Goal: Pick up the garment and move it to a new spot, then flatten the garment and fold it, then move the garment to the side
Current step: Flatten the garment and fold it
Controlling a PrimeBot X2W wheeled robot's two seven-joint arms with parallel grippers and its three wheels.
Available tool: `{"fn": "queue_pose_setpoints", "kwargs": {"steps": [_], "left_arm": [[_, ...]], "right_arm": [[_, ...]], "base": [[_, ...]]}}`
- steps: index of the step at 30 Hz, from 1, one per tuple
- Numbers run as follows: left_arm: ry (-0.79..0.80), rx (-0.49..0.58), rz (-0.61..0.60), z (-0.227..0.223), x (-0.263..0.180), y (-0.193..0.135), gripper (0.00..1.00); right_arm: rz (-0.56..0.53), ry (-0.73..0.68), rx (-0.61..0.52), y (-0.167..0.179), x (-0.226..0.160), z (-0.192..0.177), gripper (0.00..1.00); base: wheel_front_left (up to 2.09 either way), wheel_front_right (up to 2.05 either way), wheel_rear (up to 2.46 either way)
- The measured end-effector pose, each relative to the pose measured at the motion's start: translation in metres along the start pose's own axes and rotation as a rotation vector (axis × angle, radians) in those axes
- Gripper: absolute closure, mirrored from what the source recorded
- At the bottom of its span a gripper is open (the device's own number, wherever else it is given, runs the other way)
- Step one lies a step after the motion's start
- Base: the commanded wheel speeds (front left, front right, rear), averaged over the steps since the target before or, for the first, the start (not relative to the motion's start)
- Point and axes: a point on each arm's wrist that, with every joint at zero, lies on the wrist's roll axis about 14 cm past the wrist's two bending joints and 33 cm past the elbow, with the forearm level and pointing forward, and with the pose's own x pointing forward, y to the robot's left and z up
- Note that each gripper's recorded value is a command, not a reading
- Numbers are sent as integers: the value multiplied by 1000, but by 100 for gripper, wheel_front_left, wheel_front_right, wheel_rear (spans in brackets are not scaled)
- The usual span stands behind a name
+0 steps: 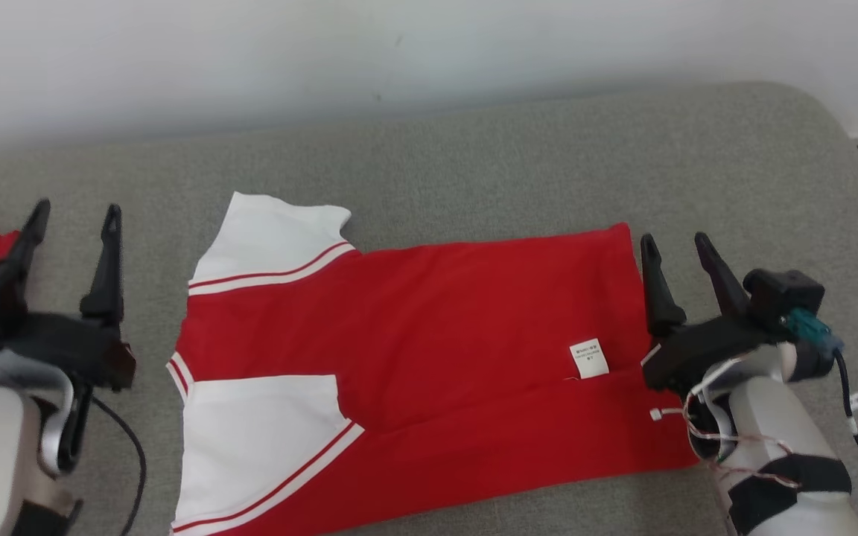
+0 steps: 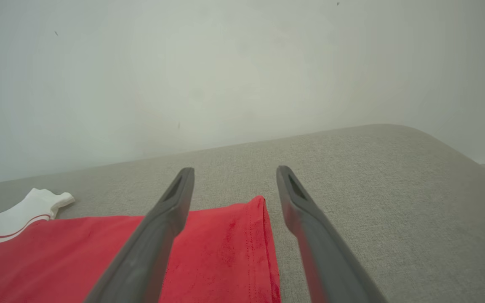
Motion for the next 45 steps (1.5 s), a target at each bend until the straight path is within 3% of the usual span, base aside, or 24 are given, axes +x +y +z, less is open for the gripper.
{"fn": "queue_pose_setpoints", "kwargs": {"steps": [8, 12, 18, 29, 44, 45], "left_arm": [[135, -38, -85, -26, 74, -6, 0], [289, -35, -142, -75, 94, -20, 0], [429, -63, -186, -117, 108, -36, 0], [593, -19, -232, -163, 124, -48, 0], [660, -40, -232, -190, 136, -53, 0], [673, -47, -230, -194, 134, -53, 0]], "right_arm": [[-5, 104, -35, -6, 52, -20, 0], [-12, 185, -53, -11, 70, -41, 0], [-18, 243, -73, -15, 78, -52, 0], [-16, 307, -98, -20, 79, -68, 0], [-10, 413, -95, -20, 87, -96, 0], [-6, 421, -96, -18, 88, -98, 5]], "base": [[0, 0, 0], [0, 0, 0], [0, 0, 0], [0, 0, 0], [0, 0, 0], [0, 0, 0]]}}
